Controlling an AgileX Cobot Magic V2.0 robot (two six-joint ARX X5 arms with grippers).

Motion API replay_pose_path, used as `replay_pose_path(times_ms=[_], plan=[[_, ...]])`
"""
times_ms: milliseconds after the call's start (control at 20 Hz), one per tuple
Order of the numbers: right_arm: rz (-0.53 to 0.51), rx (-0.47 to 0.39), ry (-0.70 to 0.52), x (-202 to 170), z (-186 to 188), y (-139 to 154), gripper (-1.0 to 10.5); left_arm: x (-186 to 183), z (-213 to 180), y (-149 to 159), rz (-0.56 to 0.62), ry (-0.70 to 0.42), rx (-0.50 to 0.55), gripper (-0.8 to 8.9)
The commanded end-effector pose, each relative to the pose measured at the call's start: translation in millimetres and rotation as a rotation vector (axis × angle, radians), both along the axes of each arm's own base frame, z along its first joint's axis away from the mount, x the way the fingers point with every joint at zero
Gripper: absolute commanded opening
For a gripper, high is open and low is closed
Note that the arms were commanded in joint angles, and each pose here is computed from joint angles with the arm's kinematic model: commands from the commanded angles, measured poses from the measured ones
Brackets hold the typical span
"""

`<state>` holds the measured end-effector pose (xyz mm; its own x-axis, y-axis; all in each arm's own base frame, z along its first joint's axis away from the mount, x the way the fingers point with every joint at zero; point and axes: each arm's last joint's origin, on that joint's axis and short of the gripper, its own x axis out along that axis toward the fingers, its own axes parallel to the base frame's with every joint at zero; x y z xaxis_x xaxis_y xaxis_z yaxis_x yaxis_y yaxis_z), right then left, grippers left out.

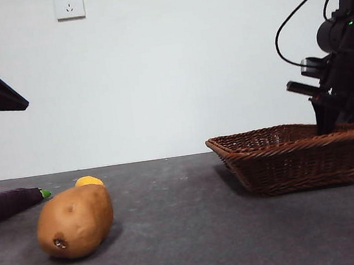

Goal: Help me put the vegetables on the table into the basket

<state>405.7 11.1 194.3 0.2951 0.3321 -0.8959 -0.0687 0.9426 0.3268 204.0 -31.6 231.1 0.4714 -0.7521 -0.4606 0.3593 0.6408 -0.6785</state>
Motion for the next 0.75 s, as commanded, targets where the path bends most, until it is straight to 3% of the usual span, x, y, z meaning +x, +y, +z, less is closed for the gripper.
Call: replay_pose_path(times_ms=[50, 250, 400, 450, 550, 600, 750], plan=[[-0.033, 0.000, -0.027, -9, 22, -10, -0.1, 5, 14, 1, 0.031, -0.029, 0.039, -0.04], [-0.004, 0.026, -0.061, -34, 64, -13, -0.1, 25, 45, -1, 0.071, 0.005, 0.146, -0.04], [0.018, 0.024, -0.097, -56, 94, -12, -0.1, 60, 63, -15, 0.093, 0.130, 0.322, 0.10], [0.020, 0.026, -0.116, -64, 104, -11, -0.1, 72, 67, -22, 0.089, 0.162, 0.383, 0.70], [0.031, 0.035, -0.148, -79, 122, -10, -0.1, 98, 68, -40, 0.095, 0.219, 0.508, 4.05], [0.044, 0.028, -0.167, -87, 131, -10, -0.1, 111, 67, -48, 0.090, 0.245, 0.557, 5.16], [0.052, 0.022, -0.199, -113, 153, -9, -0.1, 144, 55, -72, 0.041, 0.326, 0.623, 5.46]])
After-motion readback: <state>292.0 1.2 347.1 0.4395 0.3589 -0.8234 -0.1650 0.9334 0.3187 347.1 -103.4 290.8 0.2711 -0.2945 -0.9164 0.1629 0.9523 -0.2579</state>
